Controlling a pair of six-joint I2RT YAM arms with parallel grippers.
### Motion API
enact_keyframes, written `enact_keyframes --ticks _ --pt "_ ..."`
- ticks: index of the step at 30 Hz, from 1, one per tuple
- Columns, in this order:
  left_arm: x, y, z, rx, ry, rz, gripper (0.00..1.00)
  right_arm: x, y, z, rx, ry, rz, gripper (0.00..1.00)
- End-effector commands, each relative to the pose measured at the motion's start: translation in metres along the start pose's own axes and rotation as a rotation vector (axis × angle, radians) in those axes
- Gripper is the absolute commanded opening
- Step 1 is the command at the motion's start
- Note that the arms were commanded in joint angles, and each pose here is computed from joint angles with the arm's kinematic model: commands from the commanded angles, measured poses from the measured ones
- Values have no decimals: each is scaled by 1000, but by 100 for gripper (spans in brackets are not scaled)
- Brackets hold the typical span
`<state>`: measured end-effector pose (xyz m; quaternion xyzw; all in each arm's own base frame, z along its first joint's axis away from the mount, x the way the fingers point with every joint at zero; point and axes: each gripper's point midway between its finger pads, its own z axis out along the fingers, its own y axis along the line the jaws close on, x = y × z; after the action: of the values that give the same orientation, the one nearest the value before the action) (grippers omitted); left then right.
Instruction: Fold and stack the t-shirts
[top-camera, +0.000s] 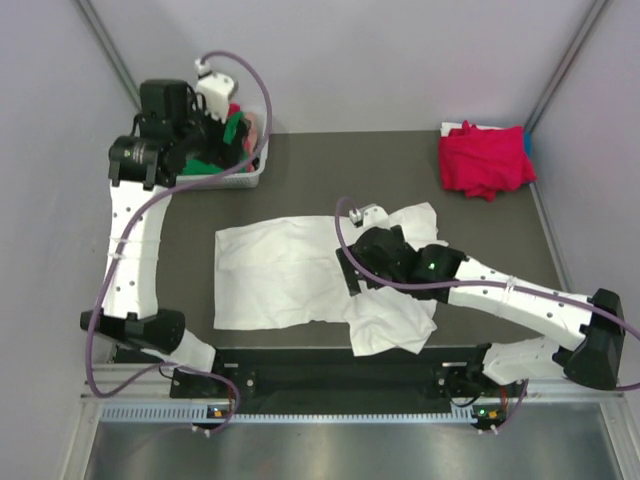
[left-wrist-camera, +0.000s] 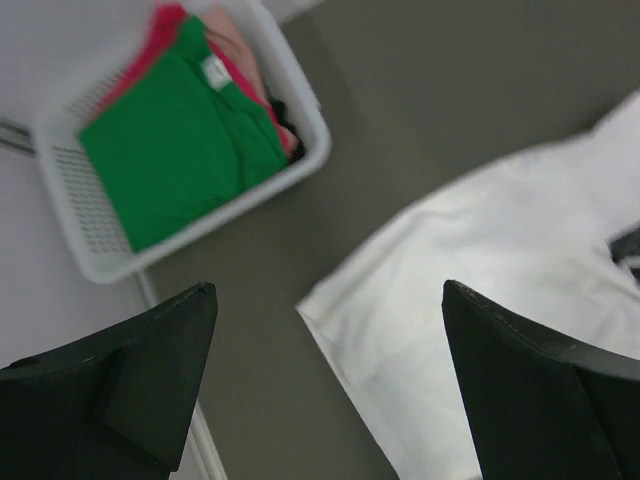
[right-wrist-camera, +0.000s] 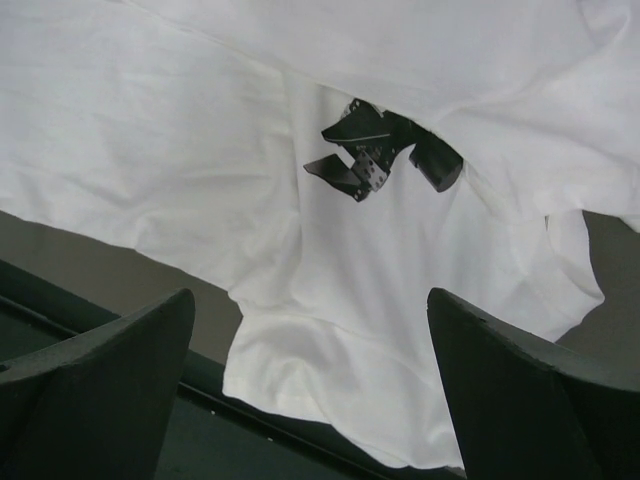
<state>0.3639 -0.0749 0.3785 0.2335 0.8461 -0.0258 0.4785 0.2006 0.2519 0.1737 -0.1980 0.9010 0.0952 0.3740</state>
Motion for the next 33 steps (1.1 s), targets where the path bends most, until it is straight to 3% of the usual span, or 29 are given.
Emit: enact_keyframes --ticks 1,2,3,4,6,7,15,18,22,26,28,30,31,33 --pt "-80 47 -21 -229 -190 64 99 -25 -6 -8 14 -56 6 100" --pt "-92 44 -18 -268 -204 158 99 -24 -7 -7 16 -49 0 100" --pt "-107 6 -9 -244 -218 269 99 -25 -7 -7 18 -49 -1 100" --pt "-105 17 -6 -400 -122 432 99 -24 -8 -7 25 -41 -7 100" --pt "-106 -25 17 -469 -75 656 99 -23 -10 -6 31 -40 -13 100" --pt "-108 -18 6 -576 -25 768 99 -24 -12 -8 31 -43 -10 100" --pt "-99 -55 29 -601 -8 790 98 -21 -15 -3 -6 -24 -31 99" --pt "-90 -87 57 -539 14 895 99 -21 -15 -2 -12 -14 -54 100" --pt "-129 -107 70 -570 -33 1172 99 -18 -23 -4 -2 -16 -41 100" --pt "-179 -128 83 -634 -55 1184 99 -11 -20 -2 -35 -22 -12 99" --pt "-181 -158 96 -662 -13 1282 99 -8 -15 -1 -64 -19 -19 100" --pt "-184 -197 95 -691 -70 1323 99 -9 -12 0 -86 -29 -29 100" --pt "-186 -209 91 -708 -56 1414 98 -11 -12 -5 -102 -46 -49 100" --pt "-189 -252 87 -744 -151 1454 98 -19 -12 -14 -116 -96 -29 100"
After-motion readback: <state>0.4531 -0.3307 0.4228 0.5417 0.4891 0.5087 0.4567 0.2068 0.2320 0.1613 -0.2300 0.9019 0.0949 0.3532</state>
